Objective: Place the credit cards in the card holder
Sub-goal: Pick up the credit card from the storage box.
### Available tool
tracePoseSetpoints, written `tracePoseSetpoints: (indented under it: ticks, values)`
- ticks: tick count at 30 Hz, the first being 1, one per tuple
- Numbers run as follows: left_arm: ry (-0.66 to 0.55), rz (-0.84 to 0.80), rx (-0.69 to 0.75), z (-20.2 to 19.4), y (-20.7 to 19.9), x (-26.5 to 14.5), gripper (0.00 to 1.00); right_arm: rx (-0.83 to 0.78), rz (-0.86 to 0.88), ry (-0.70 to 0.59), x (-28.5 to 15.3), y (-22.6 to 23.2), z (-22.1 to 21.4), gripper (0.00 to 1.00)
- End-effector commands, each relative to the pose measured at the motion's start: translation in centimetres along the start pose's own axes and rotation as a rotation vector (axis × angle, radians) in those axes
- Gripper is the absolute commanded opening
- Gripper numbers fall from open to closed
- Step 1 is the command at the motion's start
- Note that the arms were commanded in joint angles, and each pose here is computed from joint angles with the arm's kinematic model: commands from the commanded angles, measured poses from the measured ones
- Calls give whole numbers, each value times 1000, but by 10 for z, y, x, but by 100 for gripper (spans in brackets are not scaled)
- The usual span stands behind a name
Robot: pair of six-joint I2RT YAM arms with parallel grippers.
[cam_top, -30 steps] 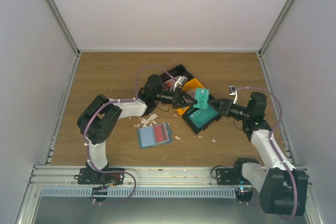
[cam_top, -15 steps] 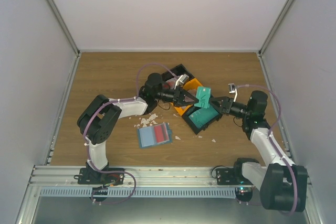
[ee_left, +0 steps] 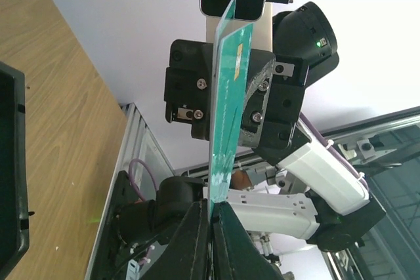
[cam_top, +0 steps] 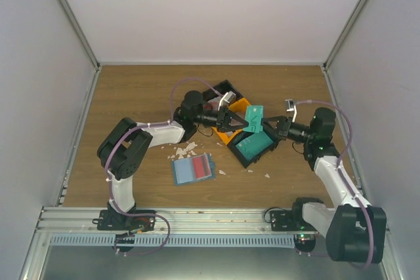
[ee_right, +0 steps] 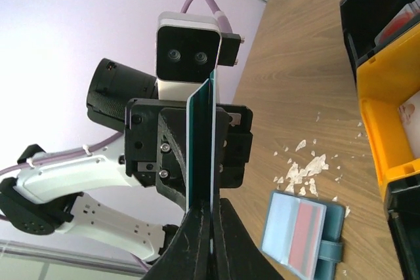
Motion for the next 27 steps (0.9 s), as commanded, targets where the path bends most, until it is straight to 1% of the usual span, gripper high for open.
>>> tracePoseSetpoints:
  ticks: [1, 9, 13, 17, 20, 22, 27]
  values:
    - [42, -34, 3, -7, -2, 2, 5, -10, -49, -81, -2, 26, 15, 0]
    - [40, -35, -28, -11, 4, -2, 6, 40, -88, -139, -7, 34, 24, 0]
    - [36, -35, -30, -15, 5, -6, 0, 13, -127, -191, -9, 39, 31, 0]
    - [7, -3, -6, -21, -1, -18, 0, -38, -212, -261, -13, 35, 38, 0]
    - [-16, 86, -11, -31, -3, -33, 0, -69, -290, -293, -15, 27, 39, 1]
    - [-38, 189, -24, -40, -2, -47, 0, -85, -335, -291, -16, 20, 38, 0]
    - [-115, 505, -12, -68, -14, -88, 0, -89, -390, -205, -7, -2, 23, 1]
Point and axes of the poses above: each gripper's point midway between its finger pads, its own x axis out along the fingers, its own y axis along the line the jaws close on, z = x × y, the point moved 8 cm from there along -x, back along the fingers, and after that the axes turned 15 degrees about x, right-handed, at the moved point
